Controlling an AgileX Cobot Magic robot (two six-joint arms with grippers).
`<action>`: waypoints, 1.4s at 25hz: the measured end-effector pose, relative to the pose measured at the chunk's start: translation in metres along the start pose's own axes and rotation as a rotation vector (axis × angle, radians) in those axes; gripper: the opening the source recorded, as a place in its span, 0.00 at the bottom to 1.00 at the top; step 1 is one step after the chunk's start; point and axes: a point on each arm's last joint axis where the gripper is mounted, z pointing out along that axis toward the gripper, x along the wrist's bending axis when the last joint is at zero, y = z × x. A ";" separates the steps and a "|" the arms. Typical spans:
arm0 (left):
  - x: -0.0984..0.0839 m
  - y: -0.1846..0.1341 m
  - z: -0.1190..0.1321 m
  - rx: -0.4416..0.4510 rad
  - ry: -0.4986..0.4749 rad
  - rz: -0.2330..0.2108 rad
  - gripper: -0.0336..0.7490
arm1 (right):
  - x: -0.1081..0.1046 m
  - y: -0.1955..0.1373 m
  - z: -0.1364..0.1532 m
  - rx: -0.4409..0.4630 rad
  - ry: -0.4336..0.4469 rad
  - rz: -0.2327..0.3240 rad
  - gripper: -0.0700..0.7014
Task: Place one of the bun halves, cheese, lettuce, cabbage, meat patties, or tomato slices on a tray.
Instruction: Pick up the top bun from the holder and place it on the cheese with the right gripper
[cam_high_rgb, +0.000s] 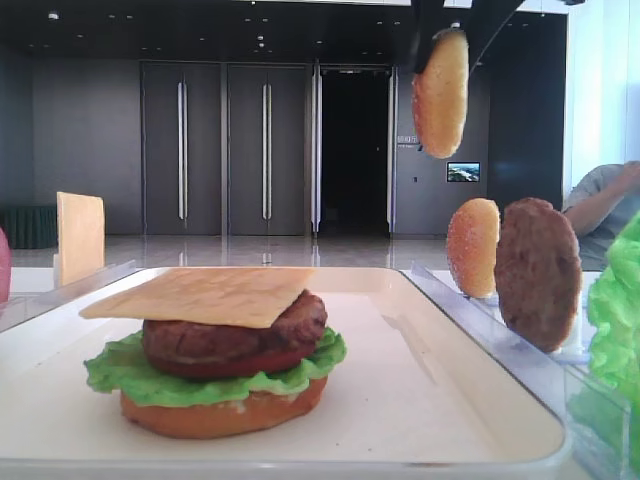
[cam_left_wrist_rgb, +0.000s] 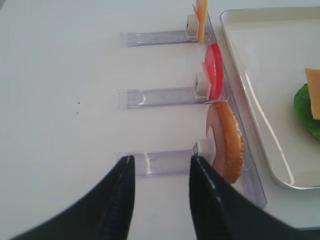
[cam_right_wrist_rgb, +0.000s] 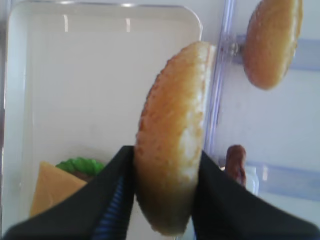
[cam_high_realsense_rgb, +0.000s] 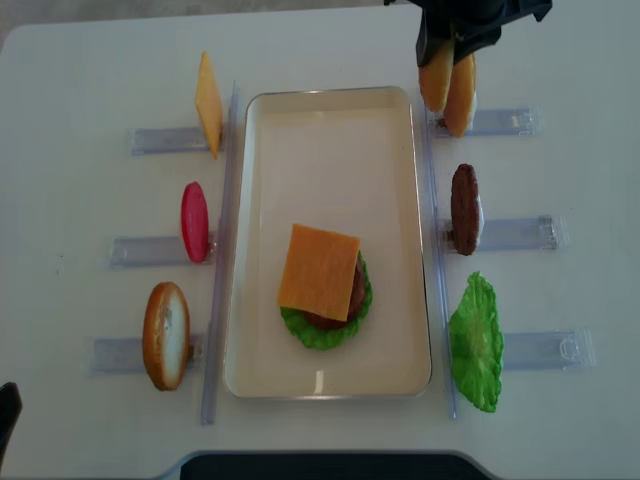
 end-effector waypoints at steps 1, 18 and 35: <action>0.000 0.000 0.000 0.000 0.000 0.000 0.40 | 0.001 -0.007 0.000 0.015 -0.004 0.000 0.43; 0.000 0.000 0.000 0.000 0.000 0.000 0.40 | 0.048 -0.138 -0.002 0.201 -0.021 -0.134 0.43; 0.000 0.000 0.000 0.000 0.001 0.000 0.40 | 0.068 -0.165 0.004 0.241 0.264 -0.253 0.43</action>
